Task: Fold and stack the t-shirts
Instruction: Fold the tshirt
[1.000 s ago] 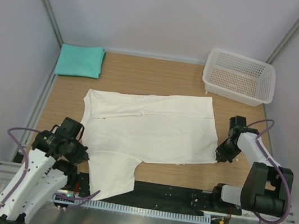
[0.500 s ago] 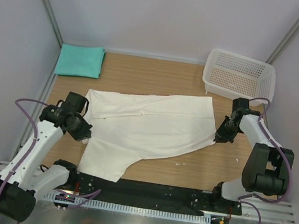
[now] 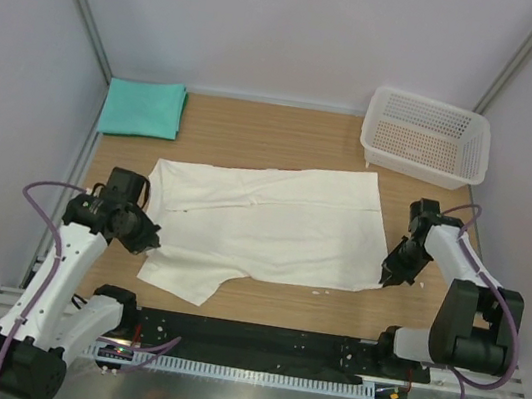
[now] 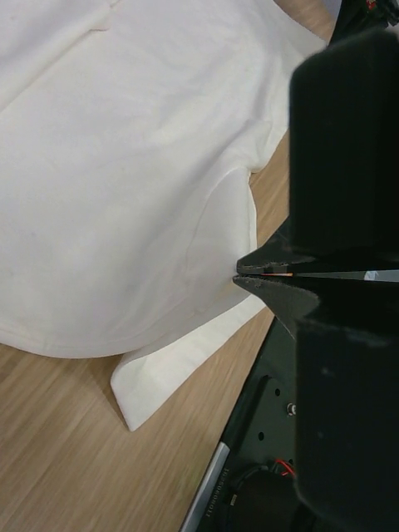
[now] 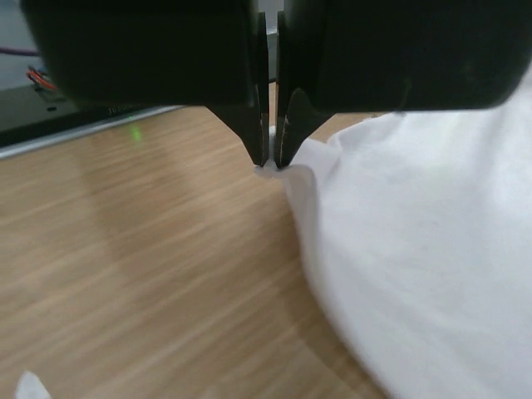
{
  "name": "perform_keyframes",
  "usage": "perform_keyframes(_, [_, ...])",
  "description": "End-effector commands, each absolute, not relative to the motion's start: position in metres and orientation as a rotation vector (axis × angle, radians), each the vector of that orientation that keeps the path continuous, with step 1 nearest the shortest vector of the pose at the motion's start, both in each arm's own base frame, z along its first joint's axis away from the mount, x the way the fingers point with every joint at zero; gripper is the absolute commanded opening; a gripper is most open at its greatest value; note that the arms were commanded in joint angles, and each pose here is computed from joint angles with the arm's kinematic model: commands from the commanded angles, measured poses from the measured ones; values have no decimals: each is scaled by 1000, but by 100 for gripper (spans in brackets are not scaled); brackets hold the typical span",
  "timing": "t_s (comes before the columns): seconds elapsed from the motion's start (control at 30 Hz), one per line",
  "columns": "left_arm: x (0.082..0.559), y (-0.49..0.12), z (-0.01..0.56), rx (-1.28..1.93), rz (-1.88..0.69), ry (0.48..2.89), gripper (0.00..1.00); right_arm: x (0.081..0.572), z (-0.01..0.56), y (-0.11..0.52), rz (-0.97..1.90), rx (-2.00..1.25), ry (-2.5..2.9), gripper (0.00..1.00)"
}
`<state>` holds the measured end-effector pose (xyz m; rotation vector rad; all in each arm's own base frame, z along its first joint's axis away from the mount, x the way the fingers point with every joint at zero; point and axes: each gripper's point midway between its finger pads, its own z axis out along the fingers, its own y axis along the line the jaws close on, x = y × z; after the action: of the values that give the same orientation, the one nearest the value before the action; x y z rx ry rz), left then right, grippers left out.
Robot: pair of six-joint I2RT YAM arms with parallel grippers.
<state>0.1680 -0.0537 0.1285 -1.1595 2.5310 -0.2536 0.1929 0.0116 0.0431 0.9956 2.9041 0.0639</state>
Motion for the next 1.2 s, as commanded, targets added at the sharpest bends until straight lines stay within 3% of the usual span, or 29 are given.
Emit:
perform_keyframes(0.0, [160, -57, 129, -1157, -294, 2540, 0, 166, 43, -4, -122, 1162, 2903, 1])
perform_keyframes(0.23, [139, -61, 117, -1182, -312, 2592, 0, 161, 54, -25, -311, 1172, 2888, 1])
perform_keyframes(0.43, [132, -56, 119, -1190, -298, 2568, 0, 176, 55, -25, -275, 1107, 2898, 1])
perform_keyframes(0.8, [178, -57, 152, -1003, -320, 2534, 0, 272, 85, -13, 0, 892, 2851, 1])
perform_keyframes(1.17, [238, -53, 172, -908, -289, 2490, 0, 333, 69, -3, 149, 793, 2899, 1])
